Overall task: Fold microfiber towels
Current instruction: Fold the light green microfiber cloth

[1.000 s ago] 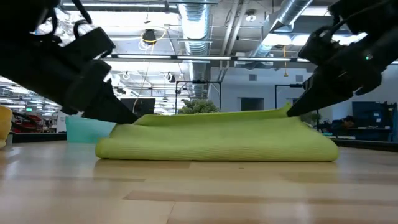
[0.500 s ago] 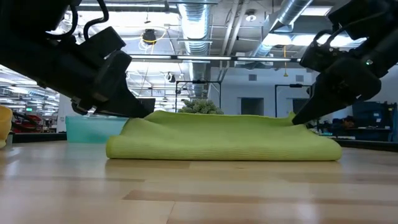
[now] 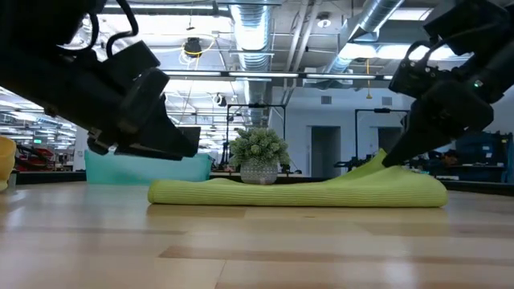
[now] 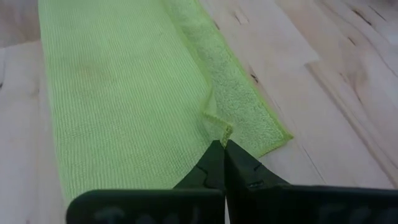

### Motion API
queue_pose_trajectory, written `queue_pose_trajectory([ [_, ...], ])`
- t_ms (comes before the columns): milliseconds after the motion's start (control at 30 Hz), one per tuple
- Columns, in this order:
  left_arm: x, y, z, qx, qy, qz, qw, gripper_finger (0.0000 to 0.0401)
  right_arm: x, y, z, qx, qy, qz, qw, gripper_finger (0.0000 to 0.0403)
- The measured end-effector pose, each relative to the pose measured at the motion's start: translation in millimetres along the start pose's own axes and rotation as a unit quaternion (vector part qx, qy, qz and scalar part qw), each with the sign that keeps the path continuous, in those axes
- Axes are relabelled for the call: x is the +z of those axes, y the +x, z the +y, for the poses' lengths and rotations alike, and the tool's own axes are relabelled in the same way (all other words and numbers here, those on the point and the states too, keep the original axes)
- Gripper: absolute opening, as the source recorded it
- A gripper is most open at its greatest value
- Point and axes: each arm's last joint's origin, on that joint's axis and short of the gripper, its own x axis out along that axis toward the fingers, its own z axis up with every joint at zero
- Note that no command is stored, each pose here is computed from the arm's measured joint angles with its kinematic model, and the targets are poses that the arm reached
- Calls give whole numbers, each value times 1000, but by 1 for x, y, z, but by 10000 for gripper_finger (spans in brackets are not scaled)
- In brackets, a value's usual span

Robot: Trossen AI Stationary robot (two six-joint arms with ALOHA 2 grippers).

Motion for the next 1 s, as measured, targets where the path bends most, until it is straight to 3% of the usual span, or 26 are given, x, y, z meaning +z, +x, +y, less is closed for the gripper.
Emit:
queue_pose_trajectory([
  [267, 4, 7, 6, 29, -5, -14, 999, 159, 0, 0, 0, 0, -8, 1, 1000, 12],
  [467, 4, 9, 6, 28, 31, -8, 999, 158, 0, 0, 0, 0, -10, 1, 1000, 15],
  [767, 14, 31, 18, 48, -3, 19, 999, 158, -2, -2, 5, 10, -24, 0, 1000, 15],
  [1000, 17, 41, 22, 15, -12, 73, 997, 158, -3, -4, 9, 22, -30, -6, 999, 13],
])
